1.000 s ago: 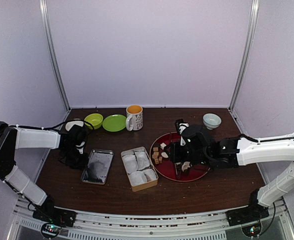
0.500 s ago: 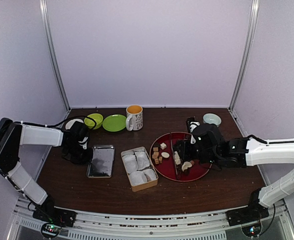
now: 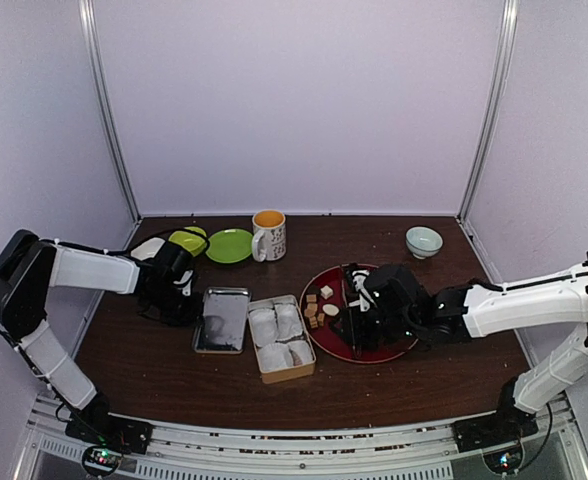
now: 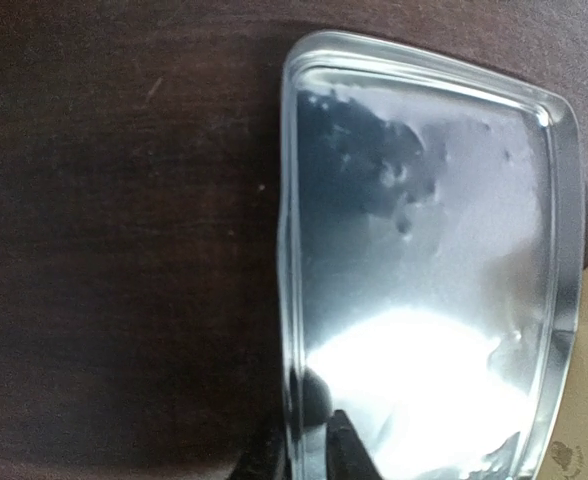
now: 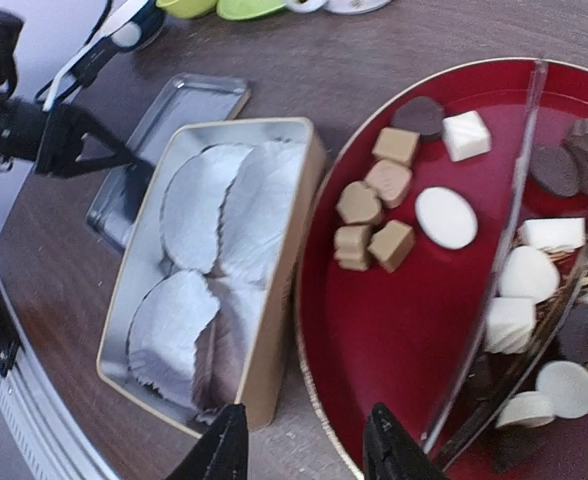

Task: Pack the chocolate

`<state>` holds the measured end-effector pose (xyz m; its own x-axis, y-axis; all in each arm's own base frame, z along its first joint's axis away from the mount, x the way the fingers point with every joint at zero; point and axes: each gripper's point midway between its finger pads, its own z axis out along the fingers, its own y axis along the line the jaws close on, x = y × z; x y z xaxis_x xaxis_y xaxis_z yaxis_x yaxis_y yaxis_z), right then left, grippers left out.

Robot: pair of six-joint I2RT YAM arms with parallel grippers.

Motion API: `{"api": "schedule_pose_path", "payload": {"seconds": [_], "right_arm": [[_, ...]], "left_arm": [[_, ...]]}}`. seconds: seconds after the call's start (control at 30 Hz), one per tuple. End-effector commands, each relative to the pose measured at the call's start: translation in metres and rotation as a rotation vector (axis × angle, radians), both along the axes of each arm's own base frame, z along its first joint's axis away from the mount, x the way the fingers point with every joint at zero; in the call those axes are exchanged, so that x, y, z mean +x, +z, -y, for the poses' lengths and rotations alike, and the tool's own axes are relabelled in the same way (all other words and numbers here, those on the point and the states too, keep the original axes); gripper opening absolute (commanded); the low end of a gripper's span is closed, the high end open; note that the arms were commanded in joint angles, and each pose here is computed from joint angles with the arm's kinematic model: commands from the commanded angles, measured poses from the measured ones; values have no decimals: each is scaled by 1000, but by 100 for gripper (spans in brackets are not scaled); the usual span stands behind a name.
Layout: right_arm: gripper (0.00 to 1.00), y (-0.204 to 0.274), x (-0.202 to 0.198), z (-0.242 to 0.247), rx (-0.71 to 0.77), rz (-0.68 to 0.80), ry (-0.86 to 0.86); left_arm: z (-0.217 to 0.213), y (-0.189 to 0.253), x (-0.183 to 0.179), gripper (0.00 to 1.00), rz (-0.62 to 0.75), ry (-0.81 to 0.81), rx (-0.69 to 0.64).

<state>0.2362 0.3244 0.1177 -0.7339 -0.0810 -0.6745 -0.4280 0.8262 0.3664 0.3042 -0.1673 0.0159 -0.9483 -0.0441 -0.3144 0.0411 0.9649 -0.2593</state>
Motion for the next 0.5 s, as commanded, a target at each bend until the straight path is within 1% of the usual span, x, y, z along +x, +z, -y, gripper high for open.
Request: {"api": "schedule_pose_path", "payload": {"seconds": [0.0,0.1,0.17,0.23,0.33,0.4,0.47], "right_arm": [[40,2,-51,-40,31,16,293],[37,-17,-79,-54,-42,5,403],[31,-29,-89,-62,-71,-23,430],[21,-36,-93,-71,-71,-29,438],[11,-43,-96,-85,-42,-35,440],[8,-47,-97,-94,-37,-48,447],[7,-48,-99,-104,-38,-47,465]], "left_arm": [[10,-18,-18,21,-81,-28,-40],[16,-16,-16,25,-73,-47,-63],[23,-14,-15,25,-70,-61,-96],[31,-12,-14,25,-66,-78,-129],[33,-17,-13,25,-79,-97,-123],[34,-15,-13,25,-77,-101,-134],[36,-11,-12,32,-60,-96,-150]]}}
